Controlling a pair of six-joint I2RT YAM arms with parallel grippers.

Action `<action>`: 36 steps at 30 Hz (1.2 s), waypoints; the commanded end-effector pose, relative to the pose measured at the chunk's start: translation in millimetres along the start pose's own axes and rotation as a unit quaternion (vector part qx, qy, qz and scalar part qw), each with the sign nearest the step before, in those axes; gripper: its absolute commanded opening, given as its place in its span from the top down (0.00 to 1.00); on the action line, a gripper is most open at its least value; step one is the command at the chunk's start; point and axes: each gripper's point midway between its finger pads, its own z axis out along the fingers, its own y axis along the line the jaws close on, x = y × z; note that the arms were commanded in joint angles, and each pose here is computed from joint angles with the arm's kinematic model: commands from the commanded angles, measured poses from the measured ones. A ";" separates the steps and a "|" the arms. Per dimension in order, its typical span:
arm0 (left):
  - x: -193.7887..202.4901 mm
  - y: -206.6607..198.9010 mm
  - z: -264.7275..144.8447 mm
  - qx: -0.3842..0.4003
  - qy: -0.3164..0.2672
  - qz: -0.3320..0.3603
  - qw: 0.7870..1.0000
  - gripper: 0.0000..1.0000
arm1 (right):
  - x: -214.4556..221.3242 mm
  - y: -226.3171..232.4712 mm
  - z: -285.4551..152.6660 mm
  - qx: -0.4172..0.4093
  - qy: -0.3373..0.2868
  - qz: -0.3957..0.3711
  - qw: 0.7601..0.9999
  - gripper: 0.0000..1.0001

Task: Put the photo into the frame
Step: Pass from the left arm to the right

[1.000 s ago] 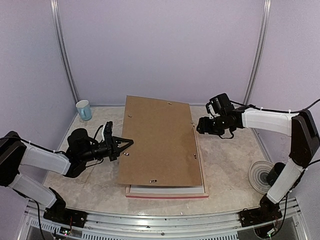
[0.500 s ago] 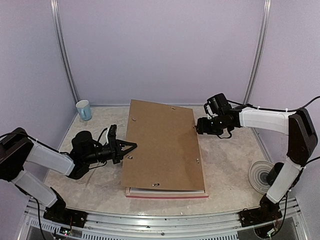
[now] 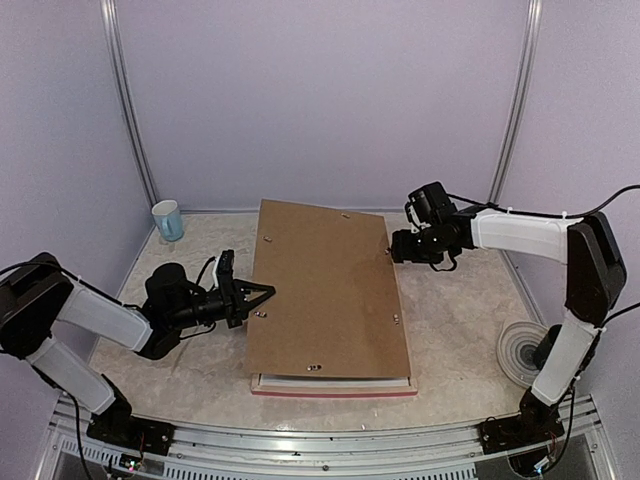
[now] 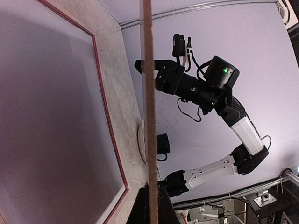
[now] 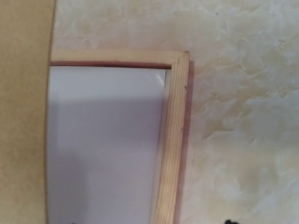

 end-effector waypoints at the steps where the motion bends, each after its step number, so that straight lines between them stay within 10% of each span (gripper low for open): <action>1: -4.1 -34.5 1.5 0.067 -0.006 0.029 0.997 1.00 | -6.5 5.3 0.7 0.004 -0.005 -0.010 1.000 0.32; 24: 2.7 -16.6 2.1 0.065 -0.004 0.007 0.998 1.00 | -24.9 -20.7 5.4 0.037 0.001 0.001 0.999 0.29; 36: -0.6 -22.5 4.1 0.074 -0.005 0.013 0.997 1.00 | -8.0 -14.4 -32.6 -0.157 0.020 0.074 0.985 0.27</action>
